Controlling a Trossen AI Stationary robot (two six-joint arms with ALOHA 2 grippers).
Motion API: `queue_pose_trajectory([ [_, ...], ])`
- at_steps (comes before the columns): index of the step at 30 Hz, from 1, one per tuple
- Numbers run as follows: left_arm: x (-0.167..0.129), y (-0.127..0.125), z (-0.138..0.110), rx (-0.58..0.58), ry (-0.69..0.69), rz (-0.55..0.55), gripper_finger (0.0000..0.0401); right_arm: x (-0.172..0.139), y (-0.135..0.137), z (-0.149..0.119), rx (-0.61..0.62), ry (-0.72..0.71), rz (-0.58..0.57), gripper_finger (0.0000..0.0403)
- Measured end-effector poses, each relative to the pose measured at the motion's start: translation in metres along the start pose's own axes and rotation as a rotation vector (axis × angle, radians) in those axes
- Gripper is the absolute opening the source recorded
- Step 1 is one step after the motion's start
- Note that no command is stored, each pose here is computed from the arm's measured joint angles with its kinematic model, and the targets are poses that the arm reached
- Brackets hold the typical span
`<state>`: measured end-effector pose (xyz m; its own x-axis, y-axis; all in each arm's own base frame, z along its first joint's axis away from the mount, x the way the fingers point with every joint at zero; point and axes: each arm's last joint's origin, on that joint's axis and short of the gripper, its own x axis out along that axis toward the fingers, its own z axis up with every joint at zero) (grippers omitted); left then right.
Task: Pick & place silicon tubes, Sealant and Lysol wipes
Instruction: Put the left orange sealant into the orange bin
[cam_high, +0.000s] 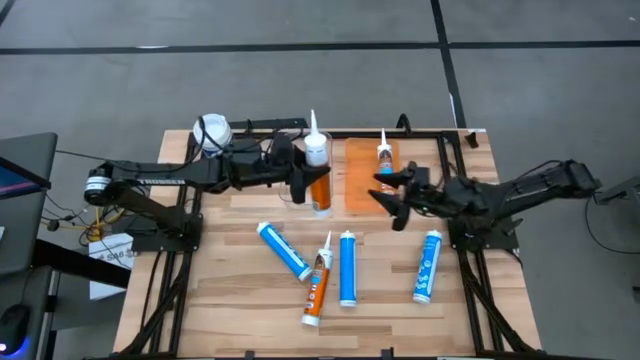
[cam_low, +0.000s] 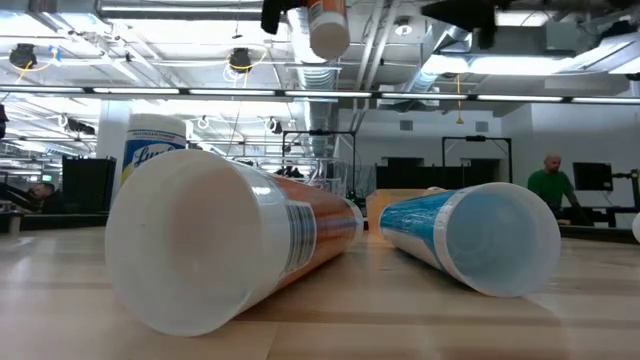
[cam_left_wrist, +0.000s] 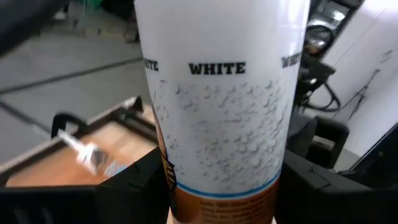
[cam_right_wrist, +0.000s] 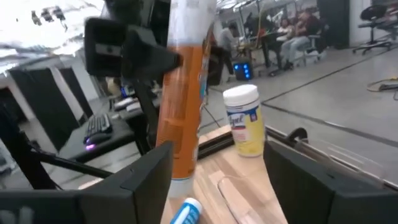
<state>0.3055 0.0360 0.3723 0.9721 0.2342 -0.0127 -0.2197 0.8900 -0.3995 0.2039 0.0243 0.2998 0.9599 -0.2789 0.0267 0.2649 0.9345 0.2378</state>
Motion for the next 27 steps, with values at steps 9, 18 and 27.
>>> queue_pose_trajectory([
  [9, 0.0, -0.002, 0.005, 0.101, -0.047, -0.032, 0.0193, 0.057, 0.005, 0.019, -0.093, 0.068, 0.037, 0.0274],
  [18, 0.0, -0.003, 0.006, 0.206, -0.056, -0.028, 0.0193, 0.086, 0.006, 0.032, -0.075, 0.119, 0.144, 0.0297],
  [27, -0.001, -0.004, 0.01, 0.212, -0.095, -0.043, 0.0193, 0.106, 0.002, 0.033, -0.038, 0.141, 0.192, 0.0302],
])
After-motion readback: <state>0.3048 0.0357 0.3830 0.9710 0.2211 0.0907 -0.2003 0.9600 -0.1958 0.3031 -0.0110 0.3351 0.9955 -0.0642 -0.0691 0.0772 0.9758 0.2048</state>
